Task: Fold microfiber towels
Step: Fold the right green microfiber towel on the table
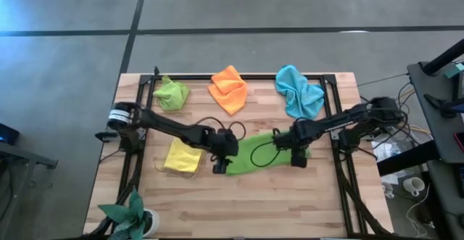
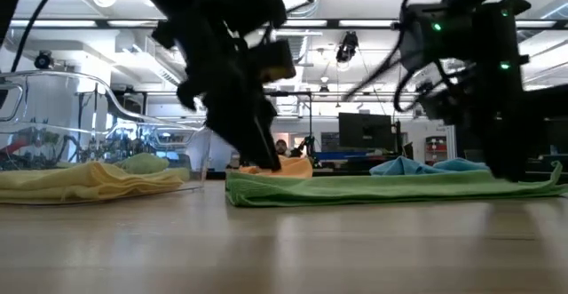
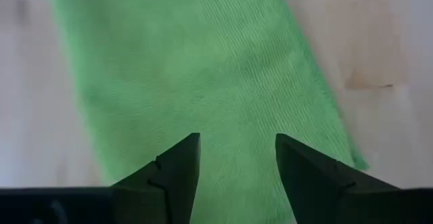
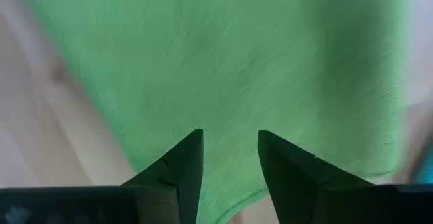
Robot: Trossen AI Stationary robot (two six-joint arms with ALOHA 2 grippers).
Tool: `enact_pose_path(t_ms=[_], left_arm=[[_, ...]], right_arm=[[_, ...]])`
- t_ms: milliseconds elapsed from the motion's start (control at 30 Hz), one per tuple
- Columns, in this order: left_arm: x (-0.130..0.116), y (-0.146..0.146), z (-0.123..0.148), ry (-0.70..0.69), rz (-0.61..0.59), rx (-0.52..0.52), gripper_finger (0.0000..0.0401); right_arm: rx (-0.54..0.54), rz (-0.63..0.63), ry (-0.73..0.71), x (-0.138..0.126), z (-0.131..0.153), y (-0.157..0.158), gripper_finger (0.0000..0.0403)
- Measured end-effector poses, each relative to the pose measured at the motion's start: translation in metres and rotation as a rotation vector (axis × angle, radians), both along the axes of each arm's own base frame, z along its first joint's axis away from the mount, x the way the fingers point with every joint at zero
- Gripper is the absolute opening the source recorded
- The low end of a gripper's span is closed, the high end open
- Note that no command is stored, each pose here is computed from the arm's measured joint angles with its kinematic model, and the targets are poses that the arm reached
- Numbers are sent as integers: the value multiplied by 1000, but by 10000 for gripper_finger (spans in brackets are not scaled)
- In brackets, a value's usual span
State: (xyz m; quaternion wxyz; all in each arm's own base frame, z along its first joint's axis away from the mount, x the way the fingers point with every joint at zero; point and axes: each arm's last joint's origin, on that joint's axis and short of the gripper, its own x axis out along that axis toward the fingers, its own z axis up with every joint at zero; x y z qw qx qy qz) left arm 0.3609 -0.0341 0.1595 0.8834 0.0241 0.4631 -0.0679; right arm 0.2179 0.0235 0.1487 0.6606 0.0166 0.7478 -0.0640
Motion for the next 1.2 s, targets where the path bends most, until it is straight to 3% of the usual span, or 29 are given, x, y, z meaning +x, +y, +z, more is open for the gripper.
enact_pose_path(t_ms=[133,233,367,567,667,733,900,967,1033,1200], left_arm=[[4,-14,-20,61,-73,-44,178],[7,-33,-21,70,-180,-132,178],[12,-53,-11,33,-267,-151,178],[15,-57,26,-58,-259,-137,178],[10,-51,38,-61,-203,-56,178],[9,-46,45,-94,-169,13,178],[12,-42,29,-61,-143,39,178],[10,-42,16,-13,-138,40,178],[11,-42,6,12,-122,32,178],[14,-48,-20,70,-128,4,178]], right_arm=[[35,50,179,-13,-12,4,133],[-51,128,299,-18,-18,1,132],[-255,203,309,-12,-24,-8,137],[-288,221,294,-6,-8,-7,143],[-306,149,244,-8,13,-5,143],[-314,59,134,-10,25,-5,142],[-259,-152,-329,-4,35,-5,145],[-233,-187,-445,-2,31,-5,146],[-233,-201,-458,-3,24,-8,145],[-281,-175,-287,-8,-7,-22,139]])
